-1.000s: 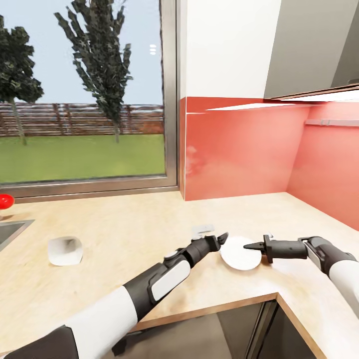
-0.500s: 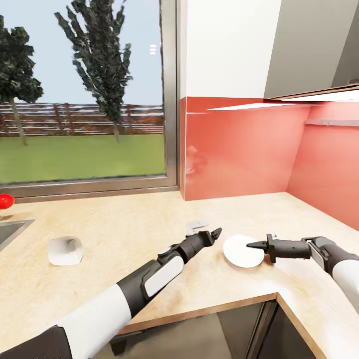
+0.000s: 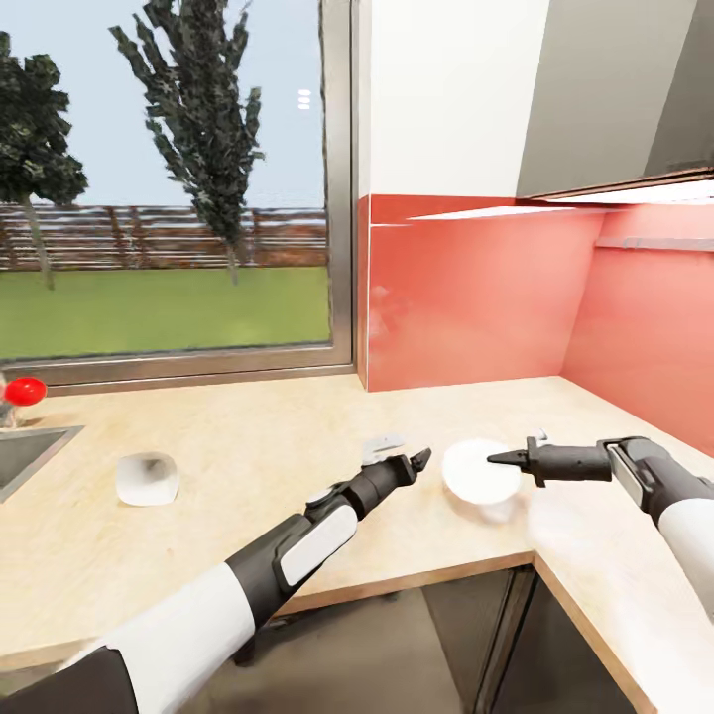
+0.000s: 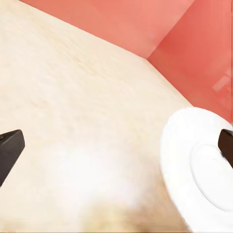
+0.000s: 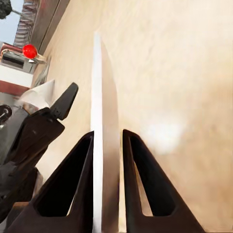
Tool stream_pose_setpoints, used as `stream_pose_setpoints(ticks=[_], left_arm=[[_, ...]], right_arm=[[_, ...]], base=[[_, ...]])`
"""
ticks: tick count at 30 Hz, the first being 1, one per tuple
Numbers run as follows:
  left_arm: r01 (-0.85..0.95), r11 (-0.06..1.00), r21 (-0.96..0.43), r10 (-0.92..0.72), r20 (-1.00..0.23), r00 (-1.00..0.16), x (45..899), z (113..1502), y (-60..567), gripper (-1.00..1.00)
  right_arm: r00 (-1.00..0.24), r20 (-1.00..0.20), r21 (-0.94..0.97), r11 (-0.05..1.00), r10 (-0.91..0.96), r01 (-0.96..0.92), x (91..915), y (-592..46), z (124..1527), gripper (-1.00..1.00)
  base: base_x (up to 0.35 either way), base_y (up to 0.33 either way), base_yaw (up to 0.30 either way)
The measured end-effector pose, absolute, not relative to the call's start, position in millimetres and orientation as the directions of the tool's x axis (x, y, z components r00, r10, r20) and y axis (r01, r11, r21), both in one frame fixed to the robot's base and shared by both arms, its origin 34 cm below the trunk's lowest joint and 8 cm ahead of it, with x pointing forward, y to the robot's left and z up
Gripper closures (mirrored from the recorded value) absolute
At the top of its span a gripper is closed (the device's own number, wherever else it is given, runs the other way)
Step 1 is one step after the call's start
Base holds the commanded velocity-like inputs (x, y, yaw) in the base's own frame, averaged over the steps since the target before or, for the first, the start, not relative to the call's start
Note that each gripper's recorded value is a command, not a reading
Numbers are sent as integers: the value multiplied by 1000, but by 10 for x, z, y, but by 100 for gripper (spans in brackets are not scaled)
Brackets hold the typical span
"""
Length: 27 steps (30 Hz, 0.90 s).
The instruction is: Set up a coffee station on the kitchen countertop: keep the coffee maker on the countertop, move the bottle of coffee from the kitchen shelf to the counter next to the coffee maker, place a paper coffee filter on top of the coffee maker, put the saucer next to the coffee maker with the coffee cup on the saucer, and place the electric kettle next to the coffee maker.
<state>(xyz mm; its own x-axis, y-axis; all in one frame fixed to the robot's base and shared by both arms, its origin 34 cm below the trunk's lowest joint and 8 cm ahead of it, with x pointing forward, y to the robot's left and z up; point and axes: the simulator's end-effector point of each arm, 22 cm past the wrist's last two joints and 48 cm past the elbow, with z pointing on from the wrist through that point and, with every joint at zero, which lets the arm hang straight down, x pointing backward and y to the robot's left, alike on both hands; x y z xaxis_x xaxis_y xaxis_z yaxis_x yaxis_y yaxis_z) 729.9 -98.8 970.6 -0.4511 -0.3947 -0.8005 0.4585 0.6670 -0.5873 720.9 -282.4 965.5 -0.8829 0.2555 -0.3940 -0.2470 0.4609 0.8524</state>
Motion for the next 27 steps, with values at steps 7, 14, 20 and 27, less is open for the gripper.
stream_pose_setpoints(ticks=[7,14,20,27], left_arm=[[461,667,-585,-390,-802,-453,7284,9699,-1010,-100],[461,671,-581,-384,-804,-454,7280,9676,-1006,-100],[460,674,-578,-381,-805,-454,7280,9660,-999,-100],[445,692,-568,-375,-810,-452,7338,9582,-863,-100]], right_arm=[[-862,-453,793,543,227,-274,7317,-2841,9681,100],[-860,-461,788,548,221,-281,7327,-2826,9681,100],[-860,-459,790,545,224,-280,7330,-2816,9686,100],[-861,-458,797,530,219,-289,7338,-2708,9697,100]], base=[[-337,0,0],[-337,0,0],[-337,0,0],[-335,20,0]])
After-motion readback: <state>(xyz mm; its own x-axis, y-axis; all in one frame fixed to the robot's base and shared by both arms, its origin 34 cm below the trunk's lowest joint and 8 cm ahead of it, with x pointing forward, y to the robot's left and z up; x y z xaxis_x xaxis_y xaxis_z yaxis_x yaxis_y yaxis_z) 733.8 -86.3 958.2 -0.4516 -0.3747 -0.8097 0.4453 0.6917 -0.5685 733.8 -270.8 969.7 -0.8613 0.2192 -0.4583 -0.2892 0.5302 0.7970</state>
